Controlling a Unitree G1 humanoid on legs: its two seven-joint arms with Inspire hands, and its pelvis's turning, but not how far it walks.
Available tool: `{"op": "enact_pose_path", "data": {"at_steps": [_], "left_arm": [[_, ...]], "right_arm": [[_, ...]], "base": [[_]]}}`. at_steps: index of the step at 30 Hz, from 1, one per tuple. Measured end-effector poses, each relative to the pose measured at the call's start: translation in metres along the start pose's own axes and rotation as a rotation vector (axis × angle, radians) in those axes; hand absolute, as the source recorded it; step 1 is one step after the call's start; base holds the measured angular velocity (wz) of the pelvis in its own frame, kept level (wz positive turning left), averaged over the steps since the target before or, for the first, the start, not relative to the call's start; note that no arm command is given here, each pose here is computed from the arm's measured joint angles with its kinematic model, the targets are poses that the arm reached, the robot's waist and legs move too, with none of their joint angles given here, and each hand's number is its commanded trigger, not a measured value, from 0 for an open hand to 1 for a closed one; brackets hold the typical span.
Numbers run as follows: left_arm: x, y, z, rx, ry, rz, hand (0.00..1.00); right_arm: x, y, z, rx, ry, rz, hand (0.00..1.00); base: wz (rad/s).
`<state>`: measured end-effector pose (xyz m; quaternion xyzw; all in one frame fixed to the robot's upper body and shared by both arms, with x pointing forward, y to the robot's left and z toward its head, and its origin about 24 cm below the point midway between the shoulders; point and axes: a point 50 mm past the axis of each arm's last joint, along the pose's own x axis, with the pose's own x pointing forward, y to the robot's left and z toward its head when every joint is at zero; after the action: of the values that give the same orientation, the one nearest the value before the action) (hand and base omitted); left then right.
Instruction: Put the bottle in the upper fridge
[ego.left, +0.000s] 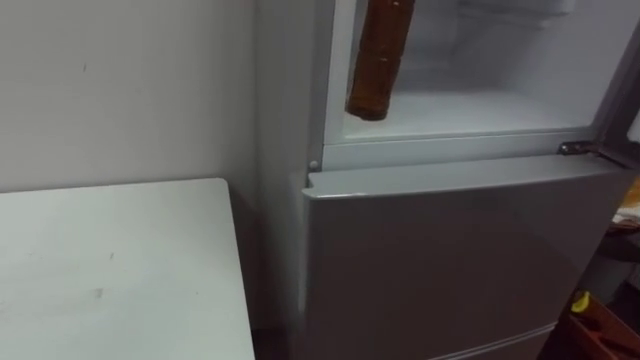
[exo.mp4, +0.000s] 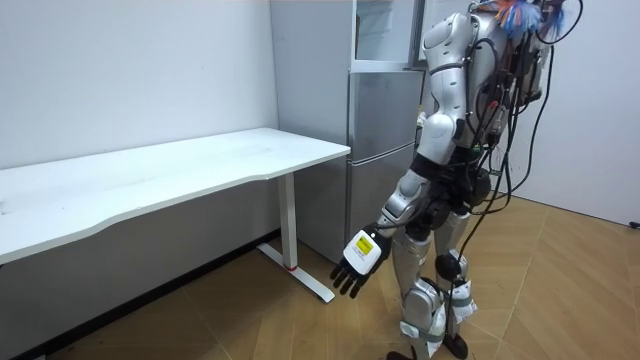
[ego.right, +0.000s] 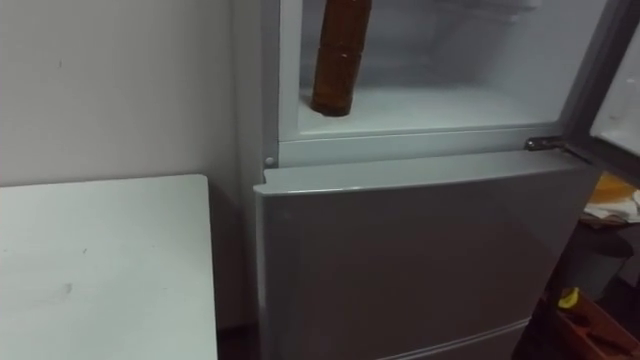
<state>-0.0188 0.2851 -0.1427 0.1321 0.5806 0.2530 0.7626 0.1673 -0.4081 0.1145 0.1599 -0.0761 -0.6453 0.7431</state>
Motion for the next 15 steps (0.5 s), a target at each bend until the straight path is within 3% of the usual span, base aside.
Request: {"op": "enact_pose_path", "data": {"at_steps": [7,15], "left_arm": [[-0.001,-0.001,-0.005,0.005,0.019,-0.002,0.0],[-0.001,-0.001,-0.007,0.007,0.027,-0.004,0.0]], "right_arm": [[-0.022,0.0,-0.002,0.015,0.007,0.076,0.0],[-0.029,0.001,-0.003,0.013,0.009,0.107,0.0]], "base": [[-0.01],[-0.04]]}}
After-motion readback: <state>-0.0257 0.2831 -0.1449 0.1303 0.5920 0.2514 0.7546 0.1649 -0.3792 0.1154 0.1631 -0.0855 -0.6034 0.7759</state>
